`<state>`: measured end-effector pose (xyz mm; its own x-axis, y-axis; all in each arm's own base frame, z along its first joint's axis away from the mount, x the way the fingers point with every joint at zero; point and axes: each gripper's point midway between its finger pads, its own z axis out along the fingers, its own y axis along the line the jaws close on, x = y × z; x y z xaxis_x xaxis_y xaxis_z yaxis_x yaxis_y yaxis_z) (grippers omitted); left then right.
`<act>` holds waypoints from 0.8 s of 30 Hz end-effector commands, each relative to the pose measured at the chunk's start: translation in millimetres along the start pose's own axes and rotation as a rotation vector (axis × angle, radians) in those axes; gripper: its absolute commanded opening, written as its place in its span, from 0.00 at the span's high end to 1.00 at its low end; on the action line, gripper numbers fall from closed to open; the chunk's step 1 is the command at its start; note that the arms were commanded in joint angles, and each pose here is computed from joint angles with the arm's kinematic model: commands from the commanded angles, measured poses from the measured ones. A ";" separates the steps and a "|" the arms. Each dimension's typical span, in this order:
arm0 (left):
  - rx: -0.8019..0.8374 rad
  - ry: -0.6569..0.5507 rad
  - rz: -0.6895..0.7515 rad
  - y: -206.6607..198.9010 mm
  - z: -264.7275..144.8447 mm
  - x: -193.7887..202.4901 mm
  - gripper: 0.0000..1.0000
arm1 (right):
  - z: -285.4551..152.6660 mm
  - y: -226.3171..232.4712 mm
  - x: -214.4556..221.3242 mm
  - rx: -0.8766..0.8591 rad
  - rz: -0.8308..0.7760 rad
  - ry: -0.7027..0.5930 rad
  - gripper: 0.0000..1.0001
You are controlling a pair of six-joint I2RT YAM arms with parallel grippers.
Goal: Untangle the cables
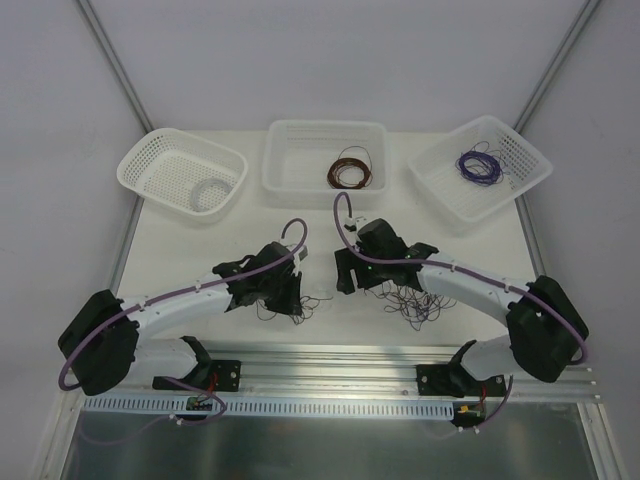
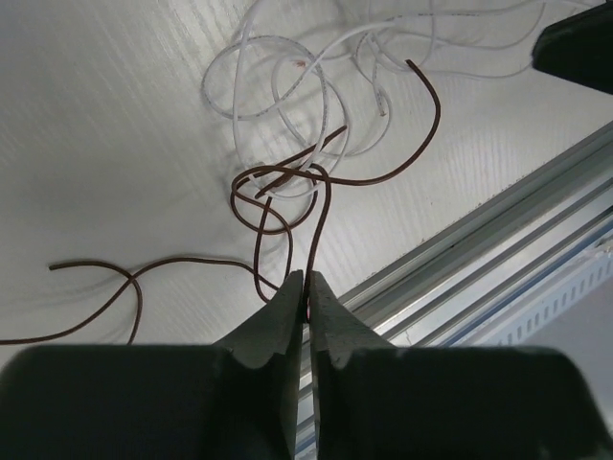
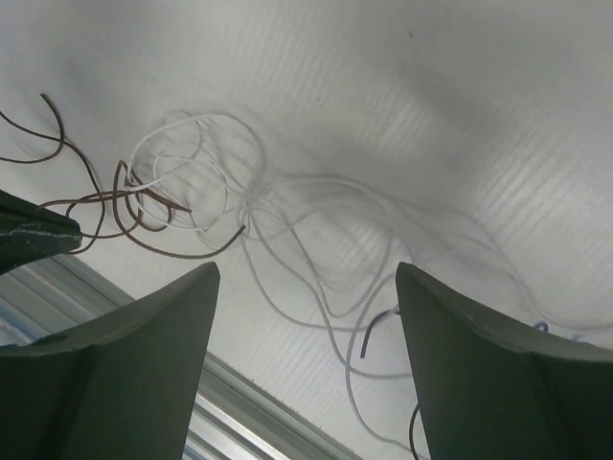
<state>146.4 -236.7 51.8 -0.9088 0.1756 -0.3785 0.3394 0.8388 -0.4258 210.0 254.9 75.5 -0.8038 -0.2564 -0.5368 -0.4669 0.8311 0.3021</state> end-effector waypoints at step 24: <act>-0.120 -0.332 -0.162 34.4 -76.0 -55.8 1.00 | 33.0 -15.2 44.1 0.135 -0.232 0.313 0.76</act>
<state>183.2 -194.7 103.6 -0.8404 -0.0586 -0.5388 0.2105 0.8808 -0.4240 190.7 255.7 17.4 -0.7649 -0.5522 -0.3316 -0.6171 0.7757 0.1318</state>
